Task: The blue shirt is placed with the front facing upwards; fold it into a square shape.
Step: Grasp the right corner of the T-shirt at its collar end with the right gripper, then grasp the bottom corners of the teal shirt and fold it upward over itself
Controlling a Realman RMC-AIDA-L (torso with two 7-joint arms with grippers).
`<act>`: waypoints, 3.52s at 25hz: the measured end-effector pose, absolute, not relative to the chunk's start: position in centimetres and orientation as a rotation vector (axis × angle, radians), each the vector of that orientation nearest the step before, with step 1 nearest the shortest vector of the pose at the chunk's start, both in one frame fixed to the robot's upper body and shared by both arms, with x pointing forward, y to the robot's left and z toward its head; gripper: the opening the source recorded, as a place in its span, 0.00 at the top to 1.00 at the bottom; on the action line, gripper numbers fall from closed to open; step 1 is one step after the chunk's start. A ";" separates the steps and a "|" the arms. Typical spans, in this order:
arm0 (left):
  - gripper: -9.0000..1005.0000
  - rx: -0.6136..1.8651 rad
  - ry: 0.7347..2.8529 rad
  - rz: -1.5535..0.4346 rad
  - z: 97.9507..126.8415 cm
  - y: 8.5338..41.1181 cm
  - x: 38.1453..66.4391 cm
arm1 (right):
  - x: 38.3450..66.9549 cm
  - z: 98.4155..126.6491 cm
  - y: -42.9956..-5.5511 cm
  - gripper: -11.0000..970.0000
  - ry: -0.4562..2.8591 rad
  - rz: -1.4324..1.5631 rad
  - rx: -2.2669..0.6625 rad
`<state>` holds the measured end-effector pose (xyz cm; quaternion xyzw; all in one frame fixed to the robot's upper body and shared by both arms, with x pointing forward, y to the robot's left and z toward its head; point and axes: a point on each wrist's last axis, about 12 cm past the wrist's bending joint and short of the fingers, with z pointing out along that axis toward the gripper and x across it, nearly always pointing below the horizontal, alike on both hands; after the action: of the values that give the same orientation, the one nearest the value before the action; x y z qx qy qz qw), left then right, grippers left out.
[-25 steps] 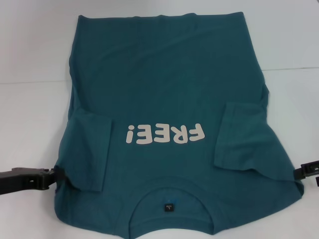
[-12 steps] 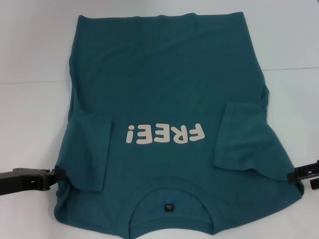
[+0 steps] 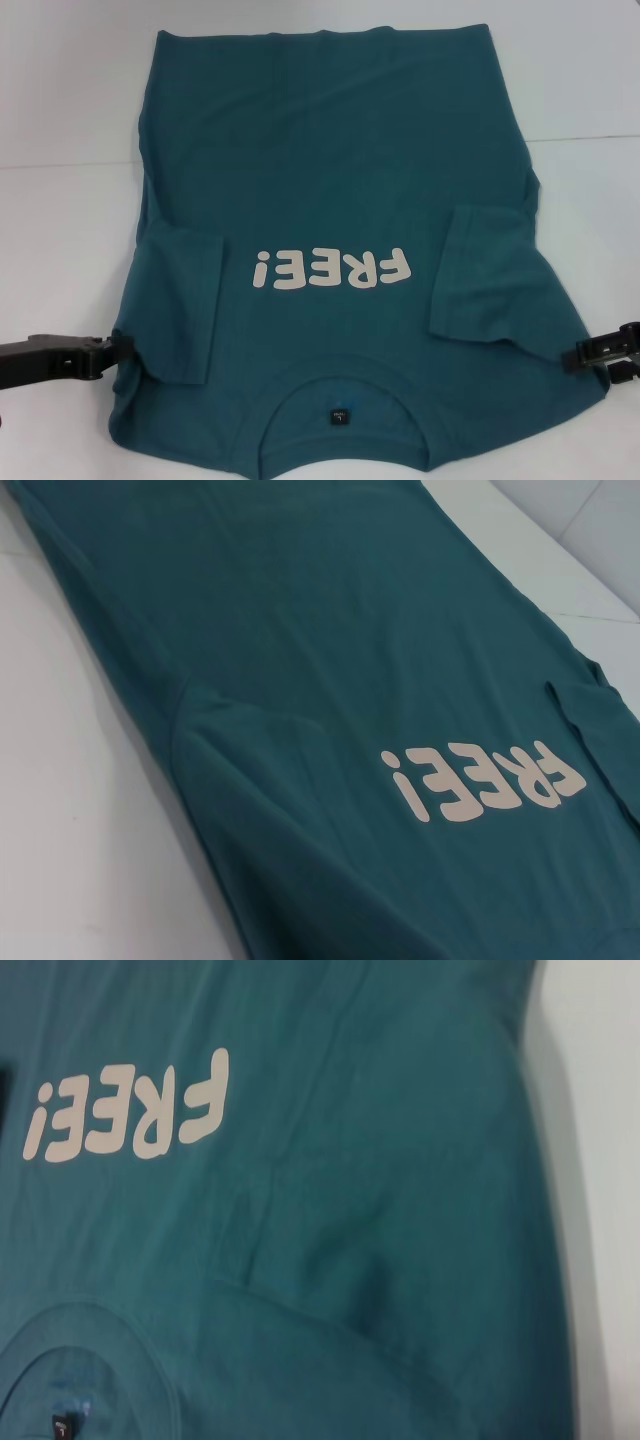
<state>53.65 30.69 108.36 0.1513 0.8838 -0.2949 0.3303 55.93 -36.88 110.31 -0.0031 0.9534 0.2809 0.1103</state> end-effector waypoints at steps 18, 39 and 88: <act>0.99 0.402 2.308 -0.773 108.5 30.6 53.8 | 56.2 110.4 -37.0 0.14 2.797 0.802 -0.011; 0.99 0.413 2.304 -0.776 108.6 30.3 54.0 | 56.4 109.7 -35.8 0.15 2.766 0.866 0.009; 0.99 0.396 2.326 -1.147 108.1 31.3 48.0 | 51.0 110.2 -39.6 0.95 2.726 1.065 -0.118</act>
<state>47.98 31.27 108.08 0.1461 0.8570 -0.4225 0.2564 51.04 -39.59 110.20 -0.0401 0.9254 0.3616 0.1058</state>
